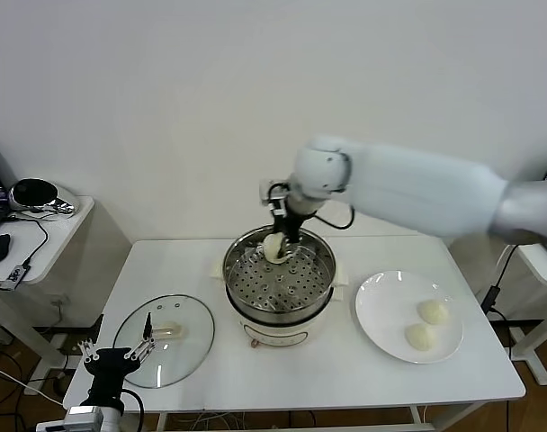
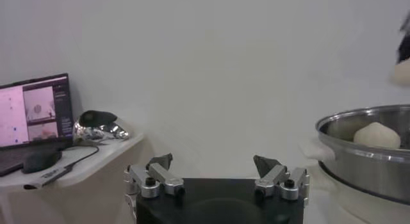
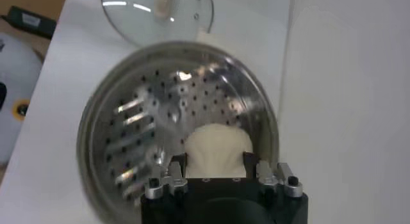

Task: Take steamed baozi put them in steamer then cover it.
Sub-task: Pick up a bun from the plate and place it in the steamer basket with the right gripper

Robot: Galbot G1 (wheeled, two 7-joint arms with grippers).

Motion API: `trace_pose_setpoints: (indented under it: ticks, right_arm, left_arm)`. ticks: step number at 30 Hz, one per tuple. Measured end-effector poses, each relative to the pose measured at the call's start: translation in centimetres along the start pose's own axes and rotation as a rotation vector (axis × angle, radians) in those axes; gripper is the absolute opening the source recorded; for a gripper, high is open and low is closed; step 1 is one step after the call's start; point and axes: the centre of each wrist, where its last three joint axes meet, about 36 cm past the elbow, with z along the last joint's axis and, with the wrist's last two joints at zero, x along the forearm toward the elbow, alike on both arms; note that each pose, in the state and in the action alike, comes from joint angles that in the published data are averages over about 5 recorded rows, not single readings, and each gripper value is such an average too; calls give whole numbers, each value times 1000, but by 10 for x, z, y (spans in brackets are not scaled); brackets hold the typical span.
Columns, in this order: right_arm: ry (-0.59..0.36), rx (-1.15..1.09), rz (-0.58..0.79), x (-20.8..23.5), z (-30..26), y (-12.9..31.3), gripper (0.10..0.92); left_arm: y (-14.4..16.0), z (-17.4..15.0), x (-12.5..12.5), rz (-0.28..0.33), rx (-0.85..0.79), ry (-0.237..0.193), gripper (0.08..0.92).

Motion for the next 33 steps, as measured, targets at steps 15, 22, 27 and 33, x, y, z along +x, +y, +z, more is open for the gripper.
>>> trace_pose_setpoints:
  ticks: [15,22,27,33]
  right_arm:
    - [5,-71,-41,-79,-27,-7,580]
    - [11,-93,-50,-81,-25,-10,756]
    - [19,-79,-37,-47,-14,-19,819]
    - [49,-63,-17,19,23,-22,823]
  left_arm:
    - [0,2,-1,-2,1,-2,823]
    - [-1,3,-2,0,2,-1,823]
    - [-2,3,-3,2,2,-3,823]
    - [-4,3,-4,14,-1,-5,823]
